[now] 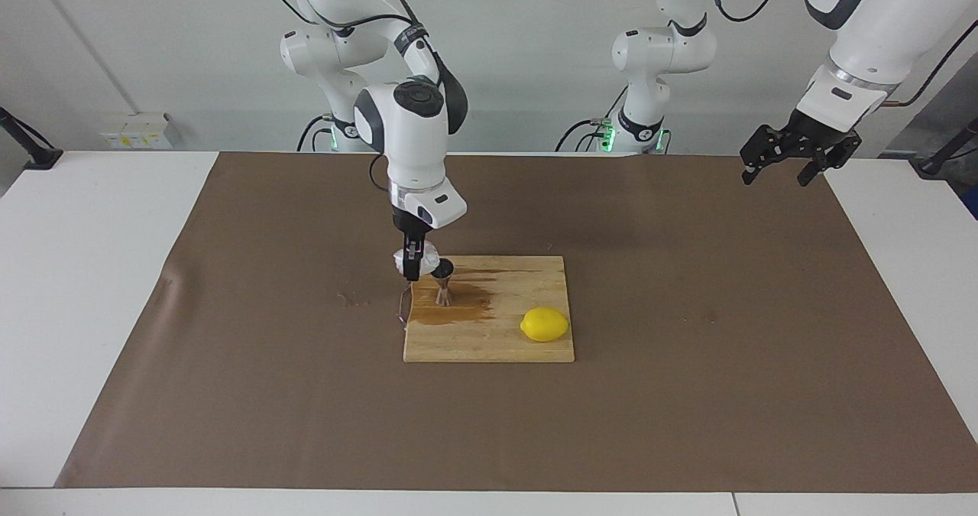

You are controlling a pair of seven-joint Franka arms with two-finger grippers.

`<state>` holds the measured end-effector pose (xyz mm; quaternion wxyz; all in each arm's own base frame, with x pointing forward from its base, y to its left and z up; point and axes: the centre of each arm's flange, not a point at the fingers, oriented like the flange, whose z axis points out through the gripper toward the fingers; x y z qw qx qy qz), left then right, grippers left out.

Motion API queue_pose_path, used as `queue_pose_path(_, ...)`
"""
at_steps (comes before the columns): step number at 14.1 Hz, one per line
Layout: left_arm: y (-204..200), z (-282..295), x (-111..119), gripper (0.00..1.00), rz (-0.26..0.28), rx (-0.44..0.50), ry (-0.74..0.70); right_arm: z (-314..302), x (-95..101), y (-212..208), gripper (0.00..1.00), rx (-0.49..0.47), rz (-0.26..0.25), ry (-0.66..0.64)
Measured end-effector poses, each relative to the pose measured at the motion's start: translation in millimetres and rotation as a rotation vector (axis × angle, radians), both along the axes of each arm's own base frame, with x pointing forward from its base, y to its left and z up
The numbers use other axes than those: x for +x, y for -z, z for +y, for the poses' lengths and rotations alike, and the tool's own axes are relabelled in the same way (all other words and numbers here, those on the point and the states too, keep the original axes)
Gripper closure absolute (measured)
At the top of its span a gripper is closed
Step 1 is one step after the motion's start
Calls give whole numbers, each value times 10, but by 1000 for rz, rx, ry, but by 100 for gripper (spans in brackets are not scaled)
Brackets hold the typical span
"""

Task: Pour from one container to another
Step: 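Tilt the white cup with the right gripper to pour into the dark cup, then turn the white cup upright and carry it back beside the board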

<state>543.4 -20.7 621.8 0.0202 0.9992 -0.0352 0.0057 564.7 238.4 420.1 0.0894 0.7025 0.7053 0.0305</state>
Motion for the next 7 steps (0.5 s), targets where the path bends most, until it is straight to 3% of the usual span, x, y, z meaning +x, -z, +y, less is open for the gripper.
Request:
queue_pose_path(4,0,0,0,0,0,0,0,-328,124,-55,50,155,63,-36)
queue_pose_path(7,0,0,0,0,0,0,0,-845,277,-56,50,284,83,-37)
